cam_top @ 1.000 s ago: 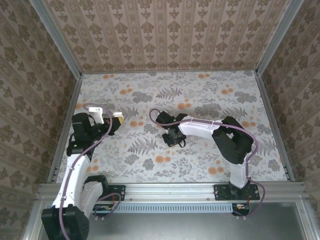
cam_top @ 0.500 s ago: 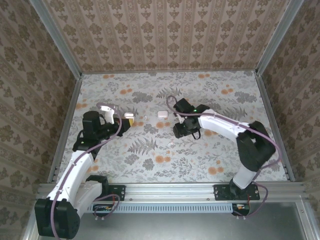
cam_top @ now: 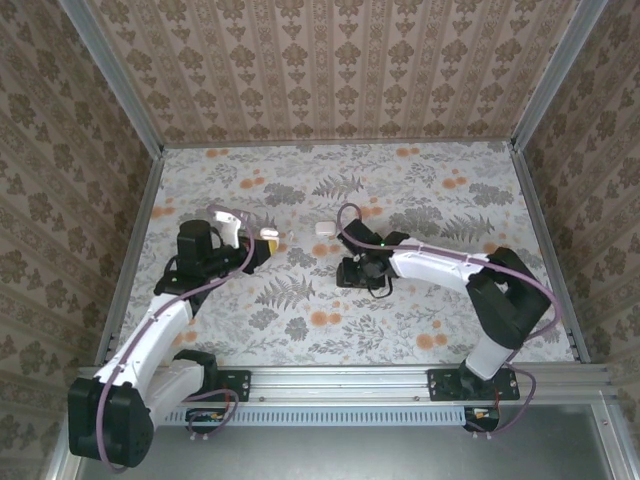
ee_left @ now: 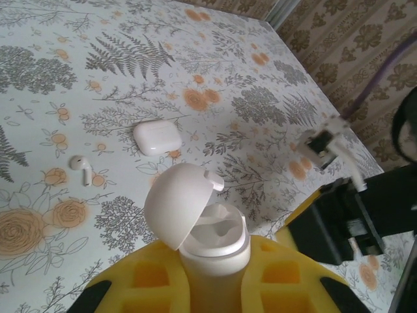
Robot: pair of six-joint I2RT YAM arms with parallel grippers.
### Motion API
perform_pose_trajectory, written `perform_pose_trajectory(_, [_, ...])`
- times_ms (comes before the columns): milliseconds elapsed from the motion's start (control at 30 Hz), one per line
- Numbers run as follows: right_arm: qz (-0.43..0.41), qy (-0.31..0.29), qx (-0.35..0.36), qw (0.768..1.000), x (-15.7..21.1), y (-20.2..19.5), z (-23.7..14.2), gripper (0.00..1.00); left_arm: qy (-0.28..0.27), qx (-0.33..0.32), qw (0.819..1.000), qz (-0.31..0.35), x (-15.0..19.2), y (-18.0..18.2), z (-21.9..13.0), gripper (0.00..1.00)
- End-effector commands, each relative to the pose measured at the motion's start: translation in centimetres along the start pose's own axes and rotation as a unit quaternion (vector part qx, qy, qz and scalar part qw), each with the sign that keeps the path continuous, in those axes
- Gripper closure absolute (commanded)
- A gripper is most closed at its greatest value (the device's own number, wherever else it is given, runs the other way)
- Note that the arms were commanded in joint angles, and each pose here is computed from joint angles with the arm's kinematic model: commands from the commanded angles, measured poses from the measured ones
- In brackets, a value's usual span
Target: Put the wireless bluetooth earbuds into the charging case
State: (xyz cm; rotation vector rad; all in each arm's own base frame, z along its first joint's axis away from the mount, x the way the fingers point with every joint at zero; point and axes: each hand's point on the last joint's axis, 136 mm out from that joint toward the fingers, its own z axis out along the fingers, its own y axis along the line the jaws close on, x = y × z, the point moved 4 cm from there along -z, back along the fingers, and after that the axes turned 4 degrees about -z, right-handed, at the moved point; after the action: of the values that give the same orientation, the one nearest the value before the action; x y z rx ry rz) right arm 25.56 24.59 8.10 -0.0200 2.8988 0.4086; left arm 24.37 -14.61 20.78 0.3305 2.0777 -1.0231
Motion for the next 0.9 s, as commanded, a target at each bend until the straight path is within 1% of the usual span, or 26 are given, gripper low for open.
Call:
perform_pose_trajectory(0, [0.047, 0.017, 0.006, 0.999, 0.1, 0.6, 1.4, 0.54, -0.008, -0.001, 1.000, 0.026, -0.1, -0.3, 0.1, 1.00])
perform_pose_trajectory(100, [0.050, 0.025, 0.022, 0.998, -0.1, 0.5, 2.3, 0.56, -0.005, 0.002, 1.000, 0.030, 0.2, -0.5, 0.2, 1.00])
perform_pose_trajectory(267, [0.051, 0.027, 0.028, 0.998, -0.5, 0.8, 3.1, 0.59, -0.002, 0.011, 0.999, 0.039, 0.5, -1.0, 0.3, 1.00])
perform_pose_trajectory(333, [0.047, 0.025, 0.034, 0.998, -0.8, 0.8, 3.2, 0.60, -0.003, 0.022, 0.999, 0.048, 0.6, -1.3, 0.3, 1.00])
perform_pose_trajectory(433, [0.039, 0.023, 0.045, 0.998, -1.1, 0.6, 3.4, 0.63, -0.005, 0.059, 0.996, 0.070, 0.7, -2.4, 0.3, 1.00])
perform_pose_trajectory(500, [0.030, 0.021, 0.048, 0.998, -1.3, 0.5, 3.6, 0.67, -0.015, 0.085, 0.992, 0.097, 0.6, -3.3, 0.0, 1.00])
perform_pose_trajectory(600, [0.017, 0.008, 0.047, 0.999, -1.5, 0.5, 3.0, 0.72, -0.038, 0.129, 0.980, 0.149, 0.5, -4.8, -0.7, 1.00])
perform_pose_trajectory(733, [-0.005, -0.015, 0.040, 0.999, -1.9, 0.5, 1.8, 0.78, -0.077, 0.154, 0.966, 0.194, 0.3, -5.9, -1.4, 1.00])
perform_pose_trajectory(833, [-0.022, -0.022, 0.040, 0.999, -2.0, 0.5, 1.2, 0.81, -0.069, 0.171, 0.958, 0.221, 0.6, -6.6, -1.5, 1.00])
perform_pose_trajectory(867, [-0.025, -0.024, 0.040, 0.999, -2.1, 0.5, 0.9, 0.81, -0.064, 0.173, 0.957, 0.222, 0.7, -6.6, -1.4, 1.00])
